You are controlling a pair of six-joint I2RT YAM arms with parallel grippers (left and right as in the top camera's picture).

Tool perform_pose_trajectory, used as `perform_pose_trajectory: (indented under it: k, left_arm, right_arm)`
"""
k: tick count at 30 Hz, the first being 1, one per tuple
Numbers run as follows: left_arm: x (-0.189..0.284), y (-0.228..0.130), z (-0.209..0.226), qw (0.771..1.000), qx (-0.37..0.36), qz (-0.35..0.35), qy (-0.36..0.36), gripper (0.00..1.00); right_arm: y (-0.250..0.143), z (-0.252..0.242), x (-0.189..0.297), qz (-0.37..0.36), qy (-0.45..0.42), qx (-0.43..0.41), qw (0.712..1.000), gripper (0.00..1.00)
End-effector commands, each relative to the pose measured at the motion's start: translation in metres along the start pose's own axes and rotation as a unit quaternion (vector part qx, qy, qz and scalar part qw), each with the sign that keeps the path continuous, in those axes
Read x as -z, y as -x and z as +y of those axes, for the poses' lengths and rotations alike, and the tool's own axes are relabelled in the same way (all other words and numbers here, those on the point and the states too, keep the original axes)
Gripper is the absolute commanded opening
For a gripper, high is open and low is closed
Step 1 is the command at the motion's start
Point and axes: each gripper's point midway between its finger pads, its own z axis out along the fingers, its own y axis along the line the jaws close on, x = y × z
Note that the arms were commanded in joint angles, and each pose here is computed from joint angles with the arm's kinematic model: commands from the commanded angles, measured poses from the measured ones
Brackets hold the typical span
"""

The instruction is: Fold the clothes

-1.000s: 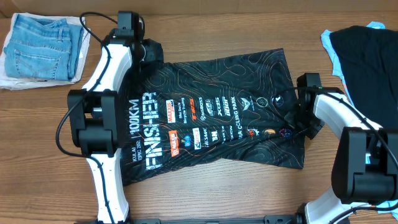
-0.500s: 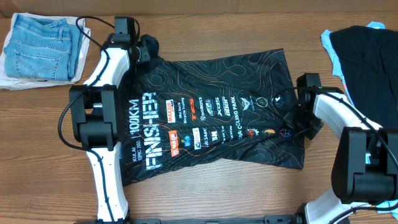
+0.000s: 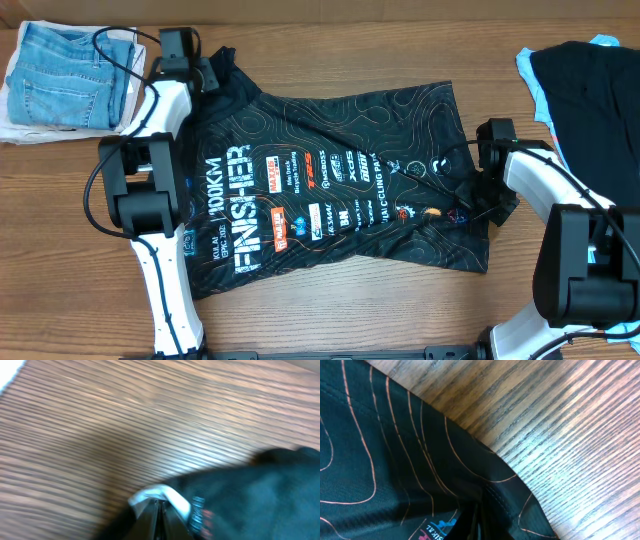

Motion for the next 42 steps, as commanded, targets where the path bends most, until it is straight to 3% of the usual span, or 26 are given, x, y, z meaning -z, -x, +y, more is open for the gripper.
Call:
perform_pose_trajectory:
  k: [1, 7, 8, 10, 11, 13, 15, 17, 18, 20, 22, 25, 28, 30, 32, 35, 36, 42]
  left_arm:
    - [0.004, 0.022, 0.015, 1.000, -0.010, -0.005, 0.028, 0.19]
    - [0.067, 0.085, -0.007, 1.000, -0.015, -0.018, 0.020, 0.40]
    - [0.096, 0.105, -0.015, 0.999, -0.016, -0.026, 0.013, 0.69]
    - [0.126, 0.116, -0.024, 0.999, -0.019, -0.026, 0.002, 0.71]
    - [0.138, 0.118, -0.026, 1.000, -0.020, -0.022, 0.001, 0.72]
    - [0.164, 0.110, -0.031, 1.000, -0.024, 0.004, -0.007, 0.76]
    - [0.179, 0.094, -0.033, 0.999, -0.019, 0.040, -0.008, 0.80]
    - [0.189, 0.069, -0.034, 0.996, -0.006, 0.093, -0.011, 0.95]
    - [0.193, 0.052, -0.034, 0.991, 0.000, 0.130, -0.012, 1.00]
    - [0.200, 0.023, -0.035, 0.981, 0.008, 0.192, -0.014, 1.00]
    - [0.206, 0.000, -0.034, 0.970, 0.010, 0.241, -0.013, 1.00]
    - [0.207, -0.017, -0.045, 0.959, 0.001, 0.278, -0.045, 1.00]
    - [0.207, -0.033, -0.063, 0.947, 0.004, 0.310, -0.079, 1.00]
    - [0.205, -0.043, -0.067, 0.943, -0.002, 0.324, -0.075, 1.00]
    - [0.202, -0.054, -0.070, 0.937, -0.007, 0.341, -0.070, 1.00]
    - [0.200, -0.061, -0.070, 0.936, -0.014, 0.348, -0.059, 1.00]
    - [0.200, -0.061, -0.070, 0.936, -0.018, 0.347, -0.056, 1.00]
    - [0.202, -0.066, -0.080, 0.935, -0.028, 0.349, -0.060, 1.00]
  right_arm:
    - [-0.019, -0.008, -0.020, 0.042, -0.018, 0.004, 0.999, 0.04]
    - [0.005, 0.010, 0.002, 0.011, 0.008, -0.002, 1.000, 0.04]
    - [0.020, 0.020, 0.020, -0.009, 0.024, -0.002, 1.000, 0.08]
    - [0.037, 0.032, 0.044, -0.034, 0.043, 0.006, 0.998, 0.18]
    - [0.047, 0.039, 0.057, -0.049, 0.054, 0.014, 0.997, 0.30]
    - [0.069, 0.058, 0.089, -0.087, 0.088, 0.049, 0.991, 0.51]
    - [0.087, 0.077, 0.118, -0.122, 0.125, 0.084, 0.981, 0.61]
    - [0.100, 0.097, 0.148, -0.154, 0.170, 0.122, 0.966, 0.68]
    - [0.103, 0.109, 0.162, -0.166, 0.198, 0.146, 0.955, 0.76]
    - [0.105, 0.123, 0.175, -0.180, 0.232, 0.181, 0.939, 0.89]
    - [0.109, 0.130, 0.175, -0.188, 0.242, 0.190, 0.933, 0.95]
    - [0.119, 0.141, 0.160, -0.192, 0.245, 0.196, 0.930, 0.96]
    - [0.124, 0.157, 0.141, -0.182, 0.260, 0.221, 0.922, 0.90]
    - [0.128, 0.163, 0.125, -0.176, 0.258, 0.221, 0.924, 0.63]
    - [0.133, 0.168, 0.108, -0.172, 0.256, 0.221, 0.925, 0.28]
    - [0.138, 0.175, 0.093, -0.170, 0.256, 0.222, 0.925, 0.14]
    - [0.141, 0.179, 0.086, -0.172, 0.257, 0.219, 0.925, 0.05]
    - [0.149, 0.190, 0.069, -0.174, 0.266, 0.207, 0.925, 0.04]
